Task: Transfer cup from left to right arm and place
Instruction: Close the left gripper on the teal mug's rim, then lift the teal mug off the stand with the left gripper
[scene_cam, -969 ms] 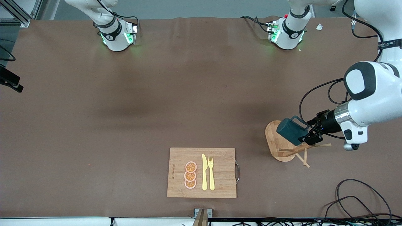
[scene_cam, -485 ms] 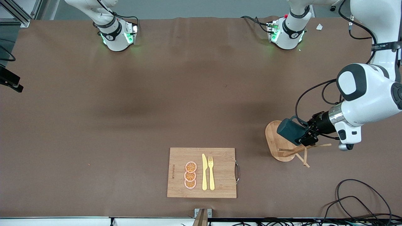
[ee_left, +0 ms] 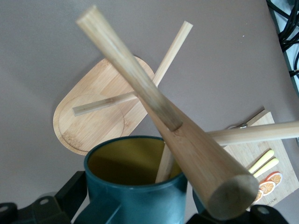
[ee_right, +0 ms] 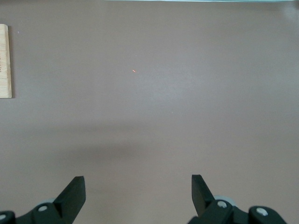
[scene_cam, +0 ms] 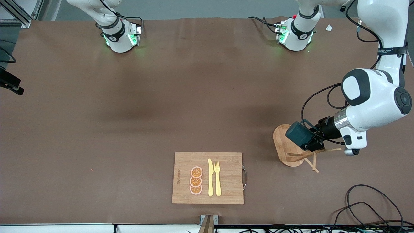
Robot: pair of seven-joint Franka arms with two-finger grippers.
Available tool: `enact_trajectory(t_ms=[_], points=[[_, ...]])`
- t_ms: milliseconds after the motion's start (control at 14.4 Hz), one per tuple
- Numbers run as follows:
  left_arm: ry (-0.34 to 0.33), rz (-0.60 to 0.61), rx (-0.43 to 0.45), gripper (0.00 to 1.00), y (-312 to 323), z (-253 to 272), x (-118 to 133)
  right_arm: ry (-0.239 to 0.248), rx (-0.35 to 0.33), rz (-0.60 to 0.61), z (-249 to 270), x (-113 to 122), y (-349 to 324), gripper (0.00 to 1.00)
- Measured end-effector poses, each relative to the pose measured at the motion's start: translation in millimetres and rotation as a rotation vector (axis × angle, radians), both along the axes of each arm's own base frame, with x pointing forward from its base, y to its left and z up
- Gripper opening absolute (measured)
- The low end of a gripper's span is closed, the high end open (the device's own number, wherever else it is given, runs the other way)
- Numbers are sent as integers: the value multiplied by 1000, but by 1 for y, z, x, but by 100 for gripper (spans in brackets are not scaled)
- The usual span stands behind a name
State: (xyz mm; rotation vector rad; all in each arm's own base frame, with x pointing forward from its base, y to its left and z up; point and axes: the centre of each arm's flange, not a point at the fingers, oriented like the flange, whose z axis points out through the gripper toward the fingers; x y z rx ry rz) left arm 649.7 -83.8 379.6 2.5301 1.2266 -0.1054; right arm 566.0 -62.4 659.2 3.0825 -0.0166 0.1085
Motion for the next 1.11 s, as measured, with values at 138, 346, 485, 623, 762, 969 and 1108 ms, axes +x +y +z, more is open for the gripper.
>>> enact_trajectory(t_ms=[138,346,485,623,762,969,1108], points=[[-6,1,0,91,-1,-1,1,0,1,0,0,0,0,100],[-10,1,0,83,-1,0,1,0,1,0,0,0,0,100],[-11,6,-9,82,-2,1,2,0,2,0,0,0,0,100],[-12,26,-46,82,-5,7,3,0,3,0,0,0,0,100],[12,51,-76,82,-10,18,4,0,3,0,0,0,0,100],[62,68,-99,82,-23,38,0,0,3,0,0,0,0,100],[97,79,-116,82,-34,49,-7,0,3,0,0,0,0,100]])
